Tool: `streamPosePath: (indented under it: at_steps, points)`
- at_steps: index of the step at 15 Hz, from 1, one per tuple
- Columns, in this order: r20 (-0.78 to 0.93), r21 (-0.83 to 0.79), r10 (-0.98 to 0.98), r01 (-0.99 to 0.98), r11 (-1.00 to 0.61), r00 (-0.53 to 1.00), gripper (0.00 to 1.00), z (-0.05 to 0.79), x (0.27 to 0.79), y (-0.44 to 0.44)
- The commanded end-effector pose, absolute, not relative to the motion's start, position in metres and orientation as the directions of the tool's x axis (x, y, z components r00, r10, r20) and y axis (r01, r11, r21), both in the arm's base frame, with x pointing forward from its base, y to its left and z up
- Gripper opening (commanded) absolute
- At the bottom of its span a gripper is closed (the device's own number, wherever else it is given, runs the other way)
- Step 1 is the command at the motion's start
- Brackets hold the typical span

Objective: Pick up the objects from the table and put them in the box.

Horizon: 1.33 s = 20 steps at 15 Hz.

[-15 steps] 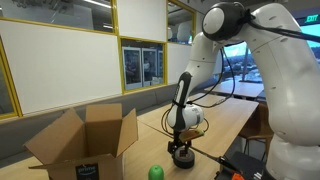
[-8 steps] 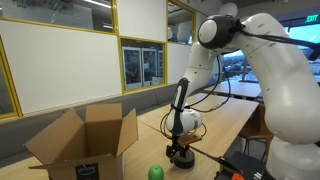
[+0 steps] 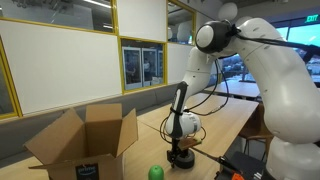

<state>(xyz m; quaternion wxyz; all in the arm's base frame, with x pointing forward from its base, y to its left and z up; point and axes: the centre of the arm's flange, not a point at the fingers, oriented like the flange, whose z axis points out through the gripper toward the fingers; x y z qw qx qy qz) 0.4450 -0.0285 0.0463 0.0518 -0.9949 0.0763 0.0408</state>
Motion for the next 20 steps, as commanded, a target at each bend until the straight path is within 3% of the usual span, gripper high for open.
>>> streamPosePath:
  at_steps: [1, 5, 14, 20]
  points:
    - [-0.067, -0.101, -0.131, -0.138, -0.985, 0.989, 0.42, 0.045, 0.448, -0.029]
    - [-0.061, -0.088, -0.132, -0.137, -0.987, 0.989, 0.16, 0.055, 0.446, -0.031]
    - [-0.115, 0.029, -0.127, -0.124, -0.992, 0.985, 0.19, 0.113, 0.444, -0.012]
    - [-0.063, 0.107, -0.096, -0.089, -0.99, 0.993, 0.19, 0.191, 0.451, 0.02]
